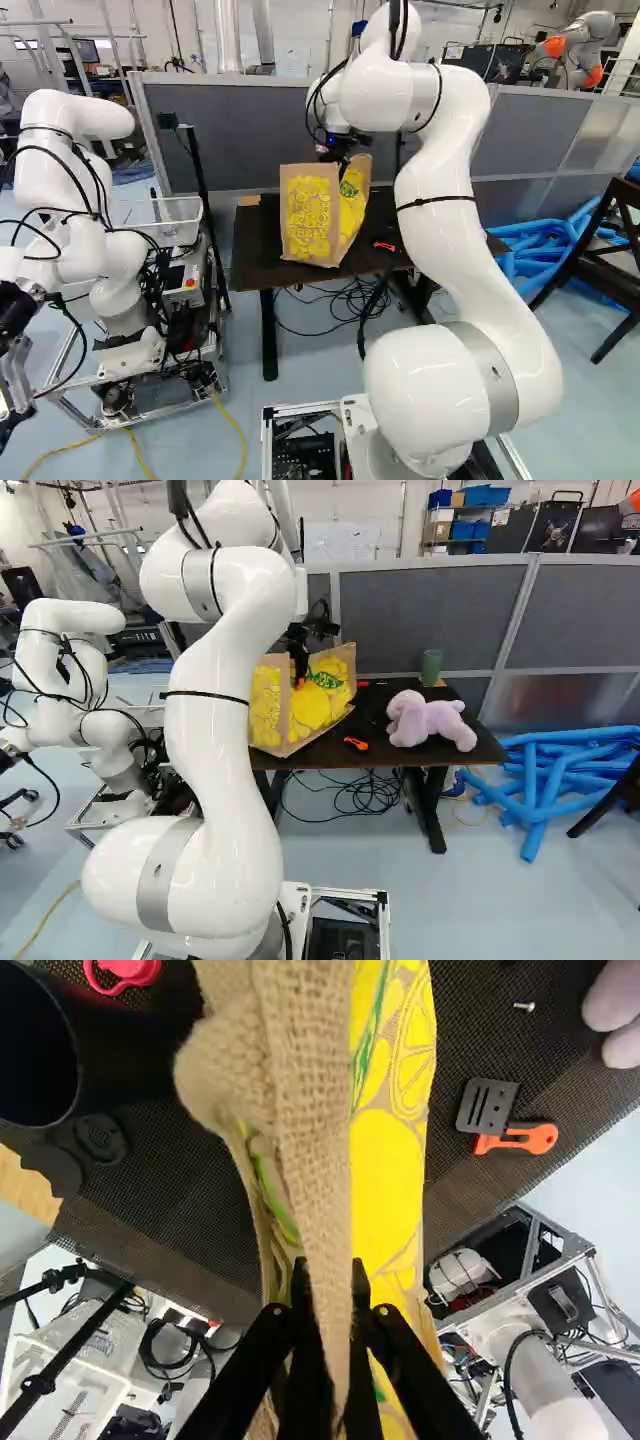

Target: Pick up the bag on the ground and place it on the table

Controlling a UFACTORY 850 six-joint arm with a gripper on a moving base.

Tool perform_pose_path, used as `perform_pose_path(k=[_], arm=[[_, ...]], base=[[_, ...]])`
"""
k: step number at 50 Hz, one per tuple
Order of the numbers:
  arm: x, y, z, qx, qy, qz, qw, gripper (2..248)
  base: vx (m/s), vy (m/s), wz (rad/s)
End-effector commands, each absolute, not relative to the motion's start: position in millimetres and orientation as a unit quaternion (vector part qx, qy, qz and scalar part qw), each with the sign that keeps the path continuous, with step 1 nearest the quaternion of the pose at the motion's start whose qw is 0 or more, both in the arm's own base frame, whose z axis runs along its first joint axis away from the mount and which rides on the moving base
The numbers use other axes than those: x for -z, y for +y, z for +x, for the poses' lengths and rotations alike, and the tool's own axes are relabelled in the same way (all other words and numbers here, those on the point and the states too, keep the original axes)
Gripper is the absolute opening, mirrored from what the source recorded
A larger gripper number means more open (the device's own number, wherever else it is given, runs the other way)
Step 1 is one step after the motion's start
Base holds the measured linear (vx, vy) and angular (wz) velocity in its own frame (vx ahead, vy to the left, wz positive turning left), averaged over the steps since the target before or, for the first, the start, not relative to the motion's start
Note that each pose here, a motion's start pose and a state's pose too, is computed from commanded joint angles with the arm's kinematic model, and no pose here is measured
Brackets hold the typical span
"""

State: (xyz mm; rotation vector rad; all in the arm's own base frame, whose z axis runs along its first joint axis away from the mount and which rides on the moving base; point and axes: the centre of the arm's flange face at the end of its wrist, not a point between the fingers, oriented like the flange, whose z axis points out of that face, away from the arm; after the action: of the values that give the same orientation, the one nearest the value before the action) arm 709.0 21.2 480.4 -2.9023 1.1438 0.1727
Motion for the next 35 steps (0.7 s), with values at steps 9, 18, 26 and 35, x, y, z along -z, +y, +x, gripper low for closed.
perform_pose_path(k=[9, 18, 26, 35], arm=[[-465.8, 21.3, 716.8, -0.055, 0.366, -0.929, 0.008, 21], [-451.3, 21.3, 724.4, -0.055, 0.367, -0.929, 0.008, 21], [-438.3, 21.3, 731.0, -0.055, 0.367, -0.928, 0.008, 21], [-432.8, 21.3, 733.8, -0.055, 0.367, -0.928, 0.008, 21]], base=[[0.0, 0.0, 0.0], [0.0, 0.0, 0.0], [0.0, 0.0, 0.0], [0.0, 0.0, 0.0]])
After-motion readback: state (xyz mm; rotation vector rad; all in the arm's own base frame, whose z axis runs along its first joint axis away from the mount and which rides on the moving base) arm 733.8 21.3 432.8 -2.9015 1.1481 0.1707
